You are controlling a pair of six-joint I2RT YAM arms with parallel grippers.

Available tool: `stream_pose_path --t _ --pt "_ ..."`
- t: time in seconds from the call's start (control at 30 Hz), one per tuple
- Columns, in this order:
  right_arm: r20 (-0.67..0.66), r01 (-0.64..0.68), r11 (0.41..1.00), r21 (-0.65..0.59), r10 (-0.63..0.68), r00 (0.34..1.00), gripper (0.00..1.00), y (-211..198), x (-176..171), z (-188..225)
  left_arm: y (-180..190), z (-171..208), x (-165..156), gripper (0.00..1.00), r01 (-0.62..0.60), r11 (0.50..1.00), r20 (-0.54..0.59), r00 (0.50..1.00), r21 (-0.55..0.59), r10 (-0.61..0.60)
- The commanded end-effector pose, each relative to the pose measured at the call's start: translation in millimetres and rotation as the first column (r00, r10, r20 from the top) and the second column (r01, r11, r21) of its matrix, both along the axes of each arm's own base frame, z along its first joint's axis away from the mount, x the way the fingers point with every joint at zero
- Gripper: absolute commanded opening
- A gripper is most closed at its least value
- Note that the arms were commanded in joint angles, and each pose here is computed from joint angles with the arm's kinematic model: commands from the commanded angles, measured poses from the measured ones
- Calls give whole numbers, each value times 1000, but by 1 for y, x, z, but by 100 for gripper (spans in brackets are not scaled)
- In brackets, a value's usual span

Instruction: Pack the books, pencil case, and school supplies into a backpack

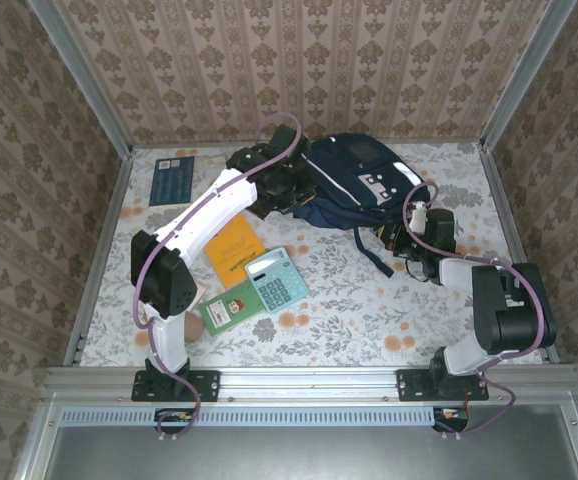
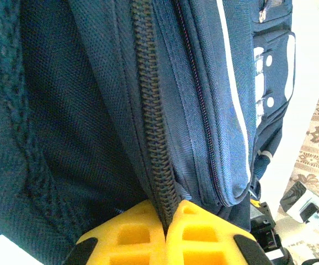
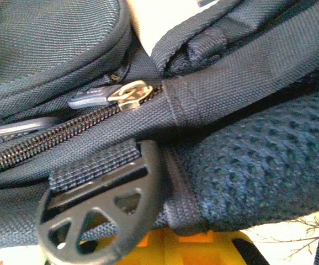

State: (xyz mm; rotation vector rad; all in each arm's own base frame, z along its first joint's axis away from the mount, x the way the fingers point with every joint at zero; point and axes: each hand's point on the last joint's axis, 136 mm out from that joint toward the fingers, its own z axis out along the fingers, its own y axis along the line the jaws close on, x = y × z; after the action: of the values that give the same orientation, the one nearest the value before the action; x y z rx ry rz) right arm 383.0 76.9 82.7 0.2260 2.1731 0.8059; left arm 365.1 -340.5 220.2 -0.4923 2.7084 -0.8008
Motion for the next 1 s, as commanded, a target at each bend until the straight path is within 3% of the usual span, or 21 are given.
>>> stream_pose_path --t 0.0,0.43,0.6,0.97 --pt "63 10 1000 -22 -8 998 0 -4 2 17 0 45 8 0 -11 995 96 995 -99 21" --pt "150 -92 992 -86 104 983 0 29 -25 70 -6 7 9 0 -40 992 40 998 -120 45" --pt "163 -168 979 -119 186 969 0 59 -39 82 -17 -1 8 0 -35 989 18 999 -146 38" --pt "202 -318 945 -72 326 923 0 140 -48 110 -55 -18 1 0 15 987 -2 1000 -162 -15"
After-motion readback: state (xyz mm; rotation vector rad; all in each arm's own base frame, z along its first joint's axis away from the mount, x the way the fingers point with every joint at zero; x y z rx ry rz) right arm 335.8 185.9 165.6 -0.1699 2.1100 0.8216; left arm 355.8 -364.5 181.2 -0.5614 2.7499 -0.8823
